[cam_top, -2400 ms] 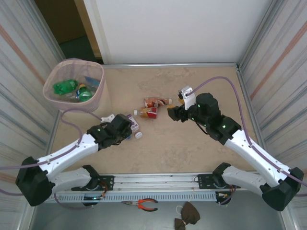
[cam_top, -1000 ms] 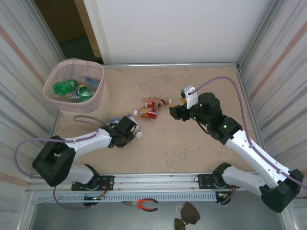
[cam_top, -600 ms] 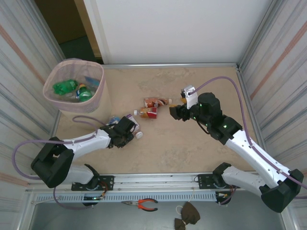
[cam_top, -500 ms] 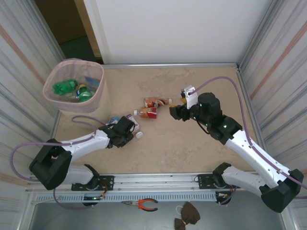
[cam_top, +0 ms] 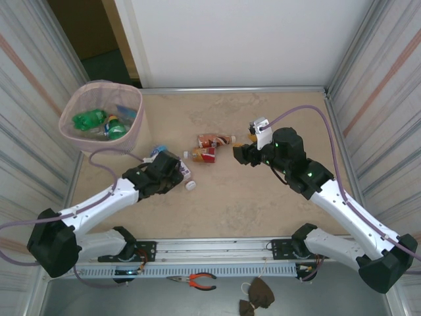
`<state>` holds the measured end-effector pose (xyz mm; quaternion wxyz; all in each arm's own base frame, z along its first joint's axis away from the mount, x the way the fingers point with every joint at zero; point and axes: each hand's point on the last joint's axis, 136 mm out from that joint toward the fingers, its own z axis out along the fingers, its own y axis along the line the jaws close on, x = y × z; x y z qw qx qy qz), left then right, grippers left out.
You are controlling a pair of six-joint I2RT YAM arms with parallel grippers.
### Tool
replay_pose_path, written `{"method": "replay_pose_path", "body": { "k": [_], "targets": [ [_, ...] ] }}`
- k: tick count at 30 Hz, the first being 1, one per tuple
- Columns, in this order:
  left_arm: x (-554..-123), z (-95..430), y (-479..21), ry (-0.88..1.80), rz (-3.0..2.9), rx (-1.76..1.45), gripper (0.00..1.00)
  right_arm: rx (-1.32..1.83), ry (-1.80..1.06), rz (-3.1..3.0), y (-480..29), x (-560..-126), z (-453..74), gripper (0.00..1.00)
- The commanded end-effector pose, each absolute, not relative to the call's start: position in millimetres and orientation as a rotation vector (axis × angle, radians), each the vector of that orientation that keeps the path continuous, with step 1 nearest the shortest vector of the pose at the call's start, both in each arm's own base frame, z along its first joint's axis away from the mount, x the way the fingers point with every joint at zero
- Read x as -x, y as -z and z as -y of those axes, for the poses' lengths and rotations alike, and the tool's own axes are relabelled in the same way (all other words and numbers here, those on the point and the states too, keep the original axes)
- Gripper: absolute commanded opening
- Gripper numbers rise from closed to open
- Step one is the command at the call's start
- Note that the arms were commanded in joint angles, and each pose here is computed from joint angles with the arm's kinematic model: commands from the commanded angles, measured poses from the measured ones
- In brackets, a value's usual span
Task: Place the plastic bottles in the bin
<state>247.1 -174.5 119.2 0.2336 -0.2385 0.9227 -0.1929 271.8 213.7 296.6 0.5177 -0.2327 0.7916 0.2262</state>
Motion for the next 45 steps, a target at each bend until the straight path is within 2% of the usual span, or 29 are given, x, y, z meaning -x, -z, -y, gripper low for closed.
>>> {"method": "replay_pose_path", "body": {
  "k": [1, 9, 16, 24, 29, 35, 45],
  "targets": [
    [-251, 191, -156, 0.593, -2.529, 0.403, 0.25, 0.536, -0.573, -1.881, -305, -271, -213, 0.66],
    [-262, 207, -235, 0.561, -2.497, 0.037, 0.25, 0.537, -0.568, -1.872, -310, -272, -213, 0.66],
    [-276, 199, -302, 0.558, -2.422, -0.083, 0.25, 0.534, -0.557, -1.866, -314, -273, -212, 0.66],
    [-290, 145, -351, 0.402, -2.379, -0.046, 0.25, 0.527, -0.542, -1.861, -321, -273, -209, 0.66],
    [-297, 98, -359, 0.316, -2.392, 0.057, 0.24, 0.516, -0.541, -1.849, -326, -274, -208, 0.66],
    [-304, 40, -346, 0.205, -2.455, 0.207, 0.26, 0.524, -0.556, -1.846, -330, -275, -213, 0.66],
    [-338, -2, -315, 0.317, -2.439, 0.501, 0.28, 0.53, -0.573, -1.835, -333, -275, -217, 0.66]
  ]
}}
